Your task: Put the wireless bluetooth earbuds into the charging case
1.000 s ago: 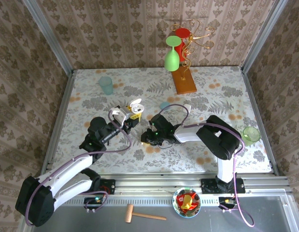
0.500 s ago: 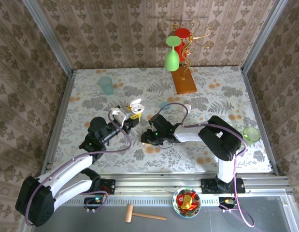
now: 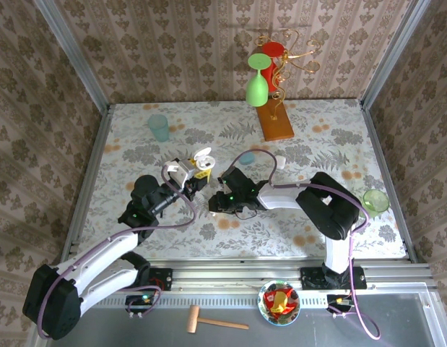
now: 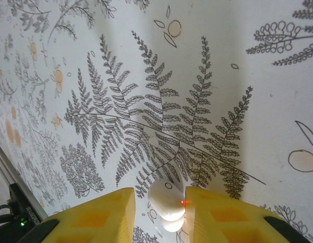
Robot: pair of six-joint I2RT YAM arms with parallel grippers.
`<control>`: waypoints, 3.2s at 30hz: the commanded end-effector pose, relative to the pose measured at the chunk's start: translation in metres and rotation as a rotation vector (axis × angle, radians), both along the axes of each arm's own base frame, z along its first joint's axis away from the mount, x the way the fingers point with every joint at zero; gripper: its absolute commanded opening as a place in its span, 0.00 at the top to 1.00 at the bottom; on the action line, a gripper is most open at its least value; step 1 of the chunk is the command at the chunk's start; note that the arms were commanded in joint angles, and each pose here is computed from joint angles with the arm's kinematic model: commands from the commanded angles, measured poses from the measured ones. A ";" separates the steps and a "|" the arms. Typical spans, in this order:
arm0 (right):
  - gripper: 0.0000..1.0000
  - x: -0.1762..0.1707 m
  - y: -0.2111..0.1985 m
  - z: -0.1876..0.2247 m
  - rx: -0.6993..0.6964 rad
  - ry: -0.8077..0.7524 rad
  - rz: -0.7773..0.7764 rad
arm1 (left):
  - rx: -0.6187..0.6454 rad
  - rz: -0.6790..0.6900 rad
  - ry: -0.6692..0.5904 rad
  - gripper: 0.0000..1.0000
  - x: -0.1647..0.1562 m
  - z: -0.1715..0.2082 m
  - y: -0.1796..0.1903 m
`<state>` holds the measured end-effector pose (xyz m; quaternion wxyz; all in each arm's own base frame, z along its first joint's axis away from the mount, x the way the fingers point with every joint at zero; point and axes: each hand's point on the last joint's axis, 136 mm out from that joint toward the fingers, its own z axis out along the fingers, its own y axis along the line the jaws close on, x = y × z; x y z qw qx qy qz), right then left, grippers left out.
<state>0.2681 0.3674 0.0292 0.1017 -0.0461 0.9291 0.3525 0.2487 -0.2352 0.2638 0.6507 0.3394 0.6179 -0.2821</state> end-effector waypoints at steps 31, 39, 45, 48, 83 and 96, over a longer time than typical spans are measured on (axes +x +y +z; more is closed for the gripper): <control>0.65 0.008 0.011 0.004 0.010 -0.079 0.050 | -0.012 0.011 -0.058 0.78 0.000 0.017 0.003; 0.65 0.008 0.021 0.006 0.041 -0.091 0.106 | -0.009 0.012 -0.061 0.78 0.000 0.017 0.003; 0.65 -0.005 0.023 -0.006 0.051 -0.049 0.163 | -0.012 0.010 -0.057 0.78 0.000 0.017 0.003; 0.65 -0.011 0.020 -0.009 0.052 -0.037 0.177 | -0.012 0.011 -0.055 0.78 0.000 0.016 0.003; 0.71 -0.044 0.030 -0.014 0.091 -0.014 0.298 | -0.012 0.010 -0.050 0.78 0.001 0.014 0.002; 0.76 -0.047 0.030 -0.023 0.045 0.006 0.317 | -0.011 0.021 -0.049 0.78 0.002 0.013 0.005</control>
